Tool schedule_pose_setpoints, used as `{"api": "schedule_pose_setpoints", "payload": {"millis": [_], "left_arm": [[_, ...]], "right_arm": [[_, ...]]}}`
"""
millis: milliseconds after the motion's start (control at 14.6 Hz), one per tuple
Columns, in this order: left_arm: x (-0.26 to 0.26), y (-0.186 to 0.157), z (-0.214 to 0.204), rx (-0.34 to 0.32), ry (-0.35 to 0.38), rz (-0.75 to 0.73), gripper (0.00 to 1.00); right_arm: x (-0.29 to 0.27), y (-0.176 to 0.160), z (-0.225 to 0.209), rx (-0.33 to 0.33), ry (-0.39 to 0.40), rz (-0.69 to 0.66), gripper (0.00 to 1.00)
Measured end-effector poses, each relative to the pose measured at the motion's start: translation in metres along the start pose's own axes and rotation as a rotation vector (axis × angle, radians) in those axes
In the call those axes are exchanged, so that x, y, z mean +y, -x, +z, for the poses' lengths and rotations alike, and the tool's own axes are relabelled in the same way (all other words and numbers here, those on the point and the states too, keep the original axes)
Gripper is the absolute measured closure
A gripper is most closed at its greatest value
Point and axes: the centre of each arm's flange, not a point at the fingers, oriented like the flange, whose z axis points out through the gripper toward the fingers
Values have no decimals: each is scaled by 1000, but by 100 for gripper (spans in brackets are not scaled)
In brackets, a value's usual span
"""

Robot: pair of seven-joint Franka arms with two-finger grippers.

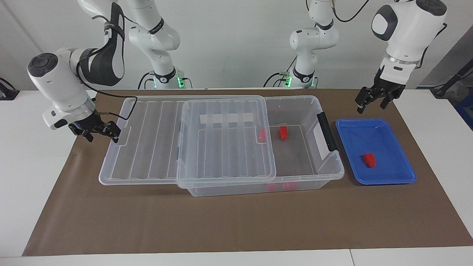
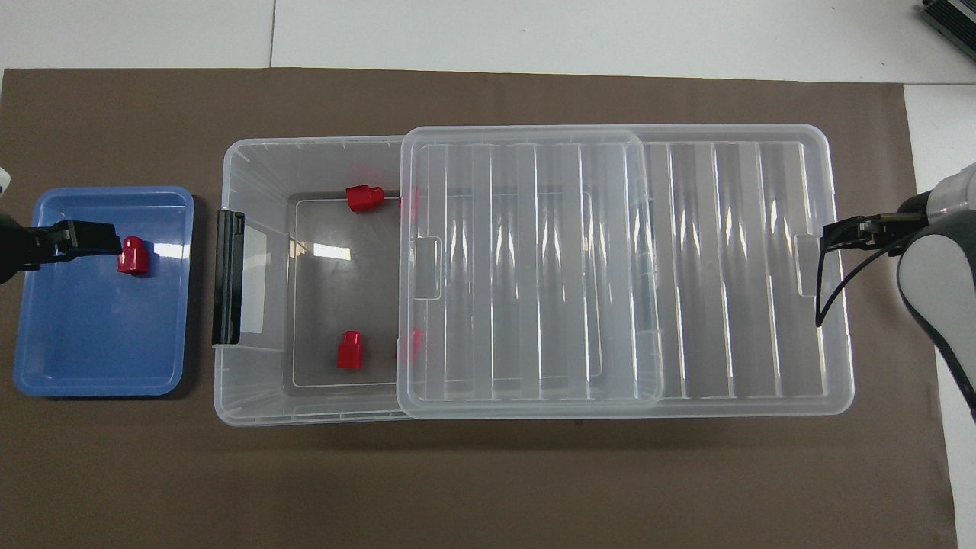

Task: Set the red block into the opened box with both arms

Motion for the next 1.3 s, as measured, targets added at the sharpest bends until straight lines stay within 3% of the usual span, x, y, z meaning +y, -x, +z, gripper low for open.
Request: {"api": "schedule_pose_setpoints", "payload": {"millis": [206,754,891,1302], "left_arm": [[1,6,39,24,4,3,0],[-51,-7,116,-32,-6,162,0],[-58,-8,128,-46,-5,174,0],[-105,-16,145,1,-21,148,0]], "right_arm": [[-2,-1,-7,14,1,-4,1],[-67,12,-55,27,-2,48,1],[-84,22,-74,21,-1,64,1],[-88,32,-138,29,-1,95,1]]}}
